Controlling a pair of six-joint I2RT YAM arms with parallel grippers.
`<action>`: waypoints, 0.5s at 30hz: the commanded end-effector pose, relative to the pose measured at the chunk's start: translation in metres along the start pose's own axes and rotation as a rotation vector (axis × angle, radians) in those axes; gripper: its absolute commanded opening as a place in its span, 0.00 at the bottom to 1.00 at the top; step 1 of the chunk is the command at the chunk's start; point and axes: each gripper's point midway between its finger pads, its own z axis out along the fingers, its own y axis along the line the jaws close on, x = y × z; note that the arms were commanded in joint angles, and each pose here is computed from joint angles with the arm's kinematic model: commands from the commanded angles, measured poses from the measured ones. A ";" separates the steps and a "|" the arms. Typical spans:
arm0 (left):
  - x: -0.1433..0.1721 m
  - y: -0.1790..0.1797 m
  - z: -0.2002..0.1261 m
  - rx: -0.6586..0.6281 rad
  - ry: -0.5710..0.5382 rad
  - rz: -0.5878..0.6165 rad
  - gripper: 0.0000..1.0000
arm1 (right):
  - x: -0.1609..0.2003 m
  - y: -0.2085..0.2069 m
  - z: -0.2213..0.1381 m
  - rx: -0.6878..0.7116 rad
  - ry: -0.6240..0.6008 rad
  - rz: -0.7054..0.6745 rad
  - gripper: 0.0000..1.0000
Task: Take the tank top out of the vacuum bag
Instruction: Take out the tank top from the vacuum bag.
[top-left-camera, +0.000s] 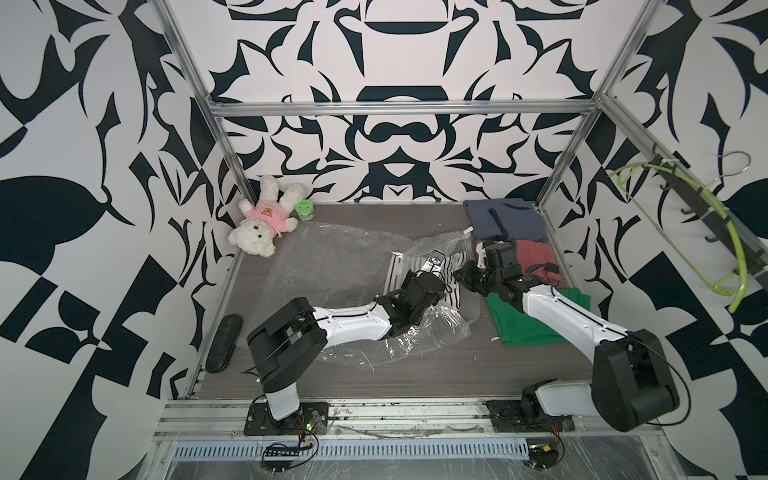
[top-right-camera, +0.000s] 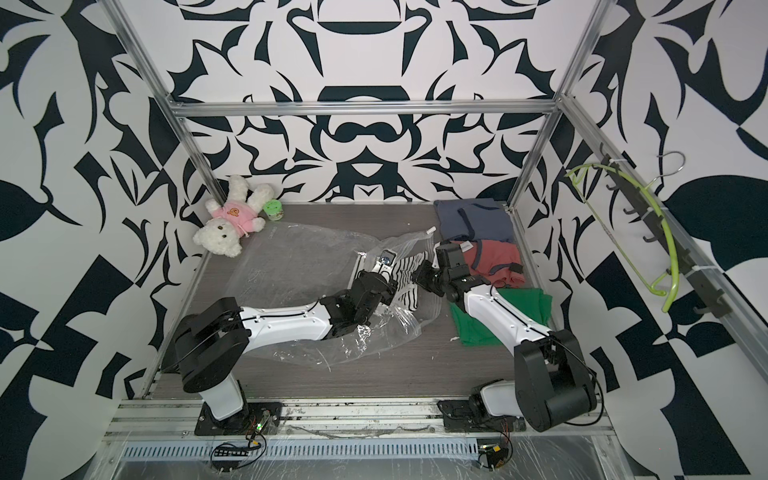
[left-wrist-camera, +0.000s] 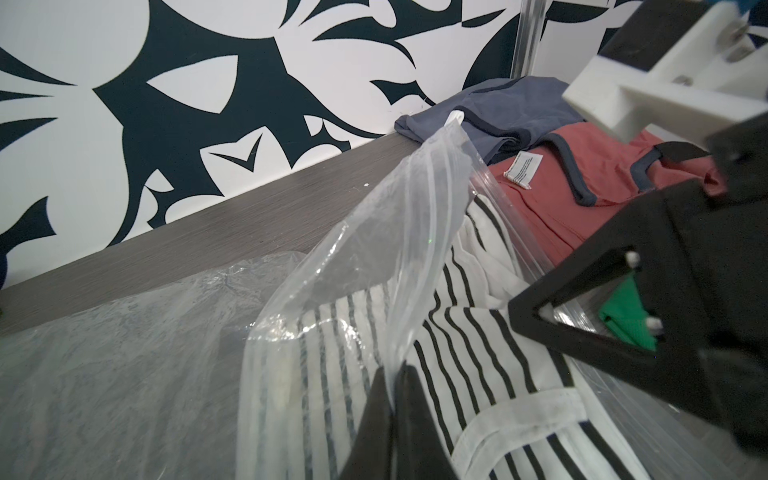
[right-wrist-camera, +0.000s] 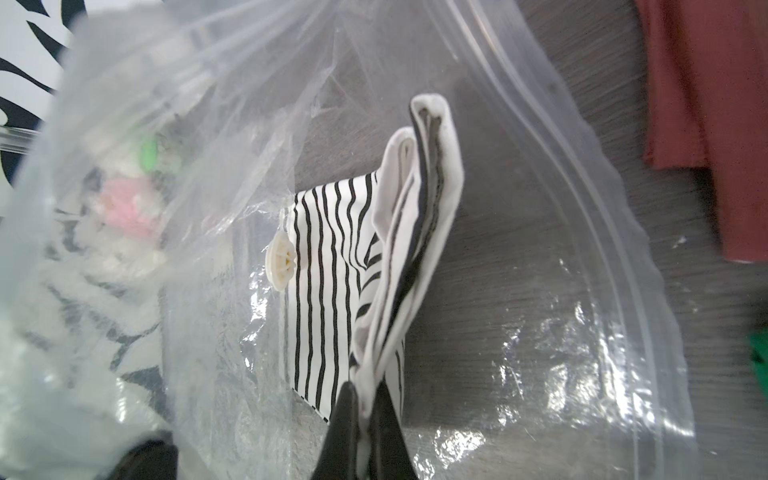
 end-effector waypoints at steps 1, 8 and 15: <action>0.006 0.001 0.004 -0.019 0.027 0.007 0.00 | -0.016 0.008 -0.019 -0.004 -0.044 -0.028 0.00; 0.005 0.001 0.004 -0.022 0.026 0.010 0.00 | -0.021 -0.013 -0.029 0.069 -0.028 -0.010 0.00; 0.007 -0.001 0.006 -0.014 0.033 0.017 0.00 | -0.031 -0.030 -0.040 0.141 -0.038 0.003 0.00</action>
